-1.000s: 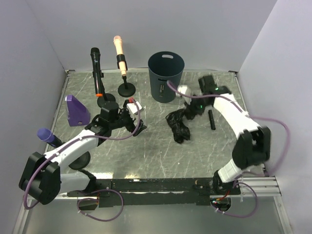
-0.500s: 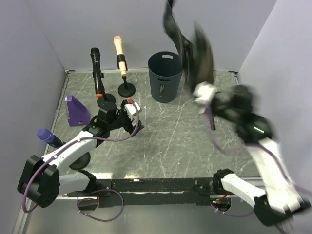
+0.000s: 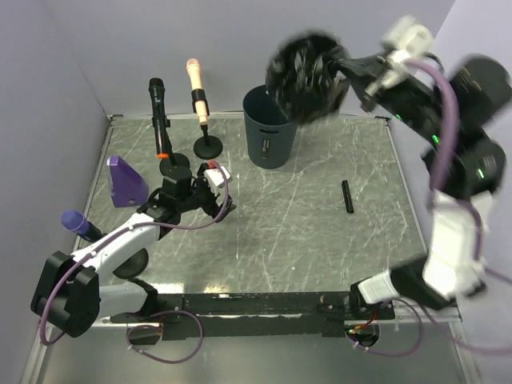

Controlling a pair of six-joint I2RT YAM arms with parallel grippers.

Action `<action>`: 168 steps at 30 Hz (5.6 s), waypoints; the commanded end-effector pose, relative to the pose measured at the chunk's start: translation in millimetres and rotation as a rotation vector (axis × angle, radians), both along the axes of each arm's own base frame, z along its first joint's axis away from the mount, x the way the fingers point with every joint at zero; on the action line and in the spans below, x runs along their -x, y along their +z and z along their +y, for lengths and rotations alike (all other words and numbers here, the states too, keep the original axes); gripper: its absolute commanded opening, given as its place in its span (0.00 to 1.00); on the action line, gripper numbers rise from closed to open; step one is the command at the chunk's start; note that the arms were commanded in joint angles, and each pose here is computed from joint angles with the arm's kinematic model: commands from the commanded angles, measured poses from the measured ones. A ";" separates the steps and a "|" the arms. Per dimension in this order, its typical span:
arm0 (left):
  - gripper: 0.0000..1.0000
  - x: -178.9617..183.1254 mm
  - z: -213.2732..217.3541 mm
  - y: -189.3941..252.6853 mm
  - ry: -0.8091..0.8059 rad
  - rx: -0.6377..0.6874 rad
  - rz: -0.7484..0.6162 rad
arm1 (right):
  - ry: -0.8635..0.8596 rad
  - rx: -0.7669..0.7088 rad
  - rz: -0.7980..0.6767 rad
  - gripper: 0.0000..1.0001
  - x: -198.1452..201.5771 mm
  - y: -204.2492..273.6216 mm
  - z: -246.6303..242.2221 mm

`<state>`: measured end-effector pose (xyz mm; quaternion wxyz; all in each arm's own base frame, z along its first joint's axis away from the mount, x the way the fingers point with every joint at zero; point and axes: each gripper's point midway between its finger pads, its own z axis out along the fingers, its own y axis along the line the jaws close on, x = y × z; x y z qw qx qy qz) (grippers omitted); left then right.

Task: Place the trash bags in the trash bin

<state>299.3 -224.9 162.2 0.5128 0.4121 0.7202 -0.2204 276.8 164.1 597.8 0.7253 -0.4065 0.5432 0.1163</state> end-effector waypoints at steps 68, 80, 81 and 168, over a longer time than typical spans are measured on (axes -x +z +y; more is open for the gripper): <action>0.15 10.7 -90.8 53.8 -0.742 0.001 0.069 | -0.347 -0.199 0.983 0.00 19.0 -292.4 -68.1; 0.48 -119.4 -54.7 127.8 -0.247 0.287 0.106 | -0.221 -0.033 1.246 0.00 57.0 -367.4 -59.5; 0.58 -119.5 -54.2 140.3 -0.213 0.333 0.065 | -0.208 -0.037 1.273 0.00 60.2 -371.0 -57.6; 0.69 8.2 5.4 118.5 -0.027 0.344 -0.060 | 0.362 0.089 0.898 0.00 5.9 -284.6 58.8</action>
